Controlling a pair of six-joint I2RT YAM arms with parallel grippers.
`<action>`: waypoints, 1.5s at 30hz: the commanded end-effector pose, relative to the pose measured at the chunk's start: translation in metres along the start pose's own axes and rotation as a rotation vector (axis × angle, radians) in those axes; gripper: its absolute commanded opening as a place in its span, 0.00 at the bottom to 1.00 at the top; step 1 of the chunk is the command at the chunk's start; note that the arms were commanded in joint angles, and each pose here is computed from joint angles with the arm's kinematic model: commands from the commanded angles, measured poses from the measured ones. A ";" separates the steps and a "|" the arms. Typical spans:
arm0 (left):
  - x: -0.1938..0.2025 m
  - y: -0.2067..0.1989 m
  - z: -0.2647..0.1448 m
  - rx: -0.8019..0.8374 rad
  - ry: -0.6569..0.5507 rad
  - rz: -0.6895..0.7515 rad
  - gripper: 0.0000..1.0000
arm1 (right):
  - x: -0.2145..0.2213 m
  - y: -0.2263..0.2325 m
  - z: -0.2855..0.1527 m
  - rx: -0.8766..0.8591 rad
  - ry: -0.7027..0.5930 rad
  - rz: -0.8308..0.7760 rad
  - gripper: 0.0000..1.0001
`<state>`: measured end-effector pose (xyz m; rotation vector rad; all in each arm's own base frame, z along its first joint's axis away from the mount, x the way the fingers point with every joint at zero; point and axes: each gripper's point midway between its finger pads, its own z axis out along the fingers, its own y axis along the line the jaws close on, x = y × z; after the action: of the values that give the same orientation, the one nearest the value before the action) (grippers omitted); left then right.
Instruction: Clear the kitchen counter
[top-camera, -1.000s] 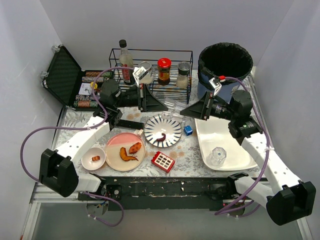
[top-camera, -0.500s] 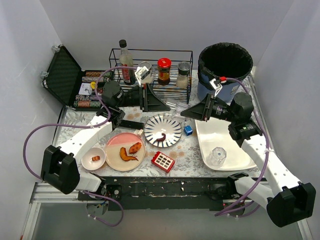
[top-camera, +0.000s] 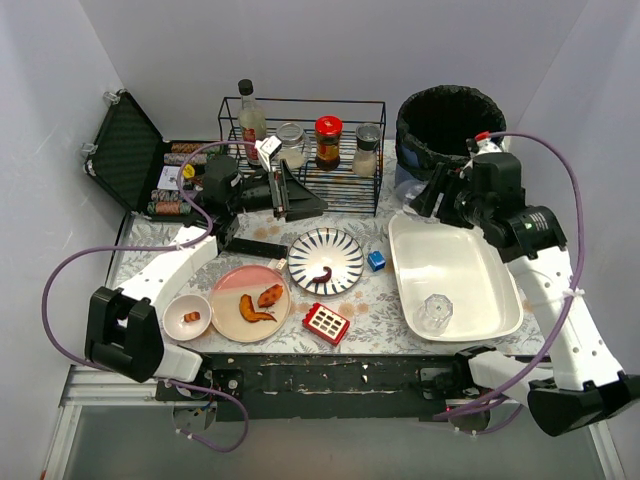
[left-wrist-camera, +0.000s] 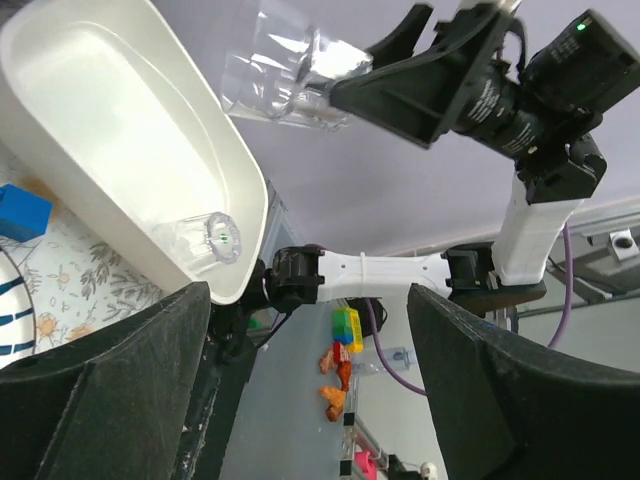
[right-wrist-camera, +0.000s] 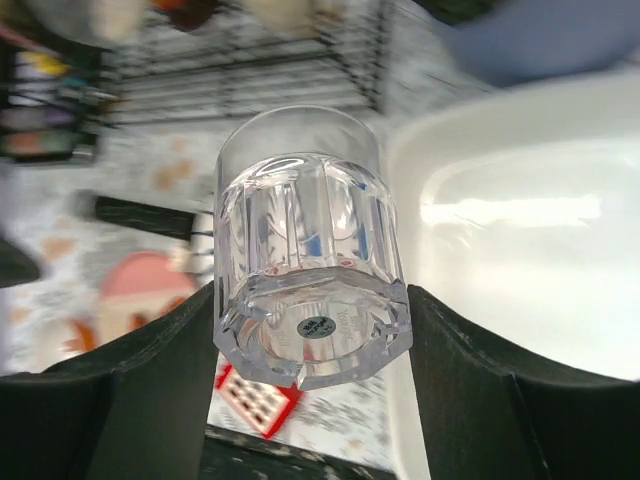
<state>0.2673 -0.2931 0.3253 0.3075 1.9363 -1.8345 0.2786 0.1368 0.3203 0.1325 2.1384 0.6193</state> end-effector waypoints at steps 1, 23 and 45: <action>-0.005 0.015 -0.005 -0.045 -0.013 -0.024 0.80 | 0.034 -0.091 -0.017 0.454 0.156 -0.104 0.01; -0.006 0.039 0.002 -0.086 0.012 -0.069 0.80 | 0.130 -0.212 -0.039 0.778 0.412 0.201 0.01; 0.002 0.054 0.000 -0.120 0.008 -0.096 0.80 | 0.177 -0.218 -0.050 0.810 0.497 0.288 0.27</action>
<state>0.2913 -0.2897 0.2809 0.1784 2.0883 -1.7796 0.1637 -0.0172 0.1106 0.7905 2.7822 -0.1297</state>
